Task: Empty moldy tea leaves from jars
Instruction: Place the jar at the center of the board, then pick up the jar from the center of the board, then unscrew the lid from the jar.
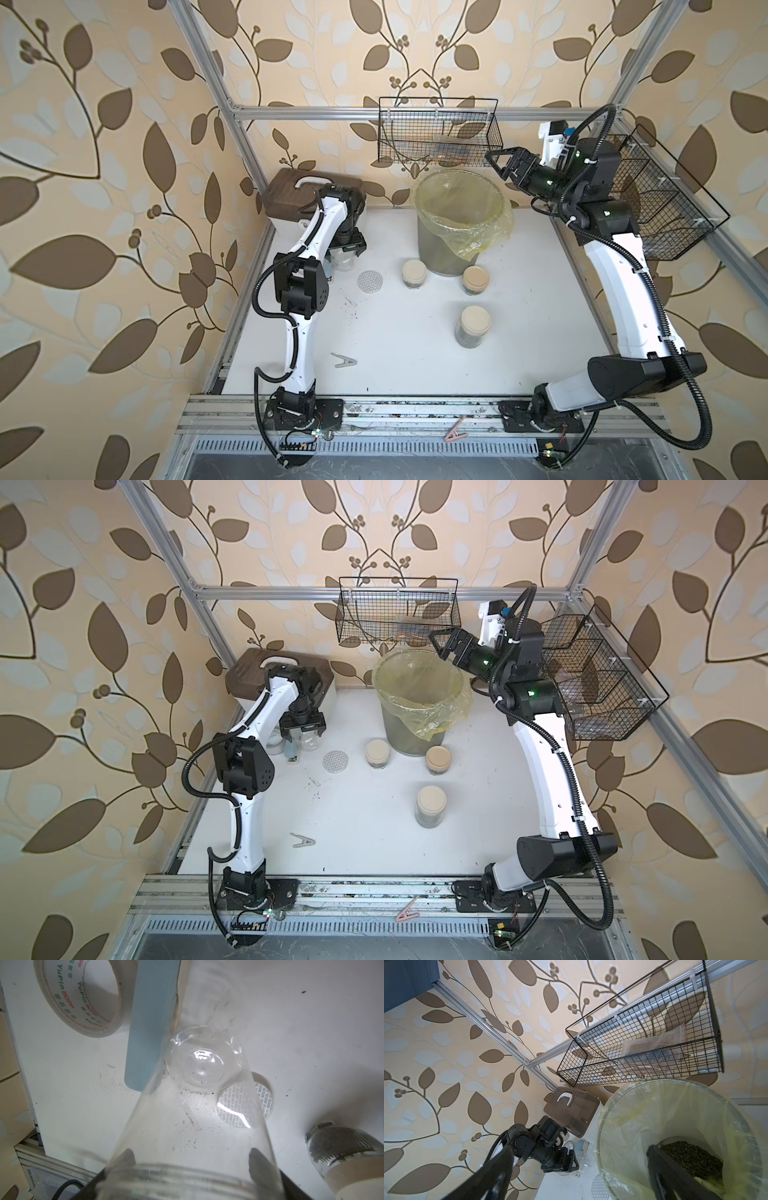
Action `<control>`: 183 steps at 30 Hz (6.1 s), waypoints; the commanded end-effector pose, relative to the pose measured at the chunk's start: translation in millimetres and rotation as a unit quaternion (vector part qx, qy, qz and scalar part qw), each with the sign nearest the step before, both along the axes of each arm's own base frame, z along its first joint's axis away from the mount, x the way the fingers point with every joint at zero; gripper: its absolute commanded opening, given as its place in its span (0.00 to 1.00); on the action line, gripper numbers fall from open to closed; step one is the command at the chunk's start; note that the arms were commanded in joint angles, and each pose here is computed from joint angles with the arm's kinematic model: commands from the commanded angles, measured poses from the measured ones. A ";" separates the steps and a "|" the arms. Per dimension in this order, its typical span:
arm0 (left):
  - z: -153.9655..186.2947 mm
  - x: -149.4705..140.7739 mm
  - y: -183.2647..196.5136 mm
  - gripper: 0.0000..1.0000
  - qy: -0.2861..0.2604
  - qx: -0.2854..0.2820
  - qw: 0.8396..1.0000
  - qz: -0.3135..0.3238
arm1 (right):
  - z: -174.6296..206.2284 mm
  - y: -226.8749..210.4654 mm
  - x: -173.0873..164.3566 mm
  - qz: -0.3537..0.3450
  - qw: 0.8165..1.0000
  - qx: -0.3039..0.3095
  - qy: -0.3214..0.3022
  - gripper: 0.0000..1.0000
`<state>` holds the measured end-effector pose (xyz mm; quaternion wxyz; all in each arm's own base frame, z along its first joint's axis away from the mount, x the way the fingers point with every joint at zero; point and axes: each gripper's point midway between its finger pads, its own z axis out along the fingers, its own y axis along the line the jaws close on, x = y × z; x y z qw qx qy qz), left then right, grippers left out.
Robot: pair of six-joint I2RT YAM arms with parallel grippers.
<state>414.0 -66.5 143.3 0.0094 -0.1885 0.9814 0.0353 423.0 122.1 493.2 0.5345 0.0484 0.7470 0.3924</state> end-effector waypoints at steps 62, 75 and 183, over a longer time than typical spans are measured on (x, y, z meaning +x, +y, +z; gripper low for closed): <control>21.6 -37.5 -203.5 0.99 -0.232 -0.074 0.808 -0.536 | -17.6 -42.8 -16.1 -0.087 0.996 -0.002 0.008 1.00; -28.2 -7.3 -217.8 0.99 -0.221 -0.039 0.799 -0.558 | -16.4 -45.0 -18.9 -0.090 0.996 -0.014 0.010 1.00; 328.3 -25.3 -212.5 0.49 -0.422 -0.558 0.623 -0.350 | -59.0 169.5 -3.3 0.220 0.761 -0.390 -0.470 0.93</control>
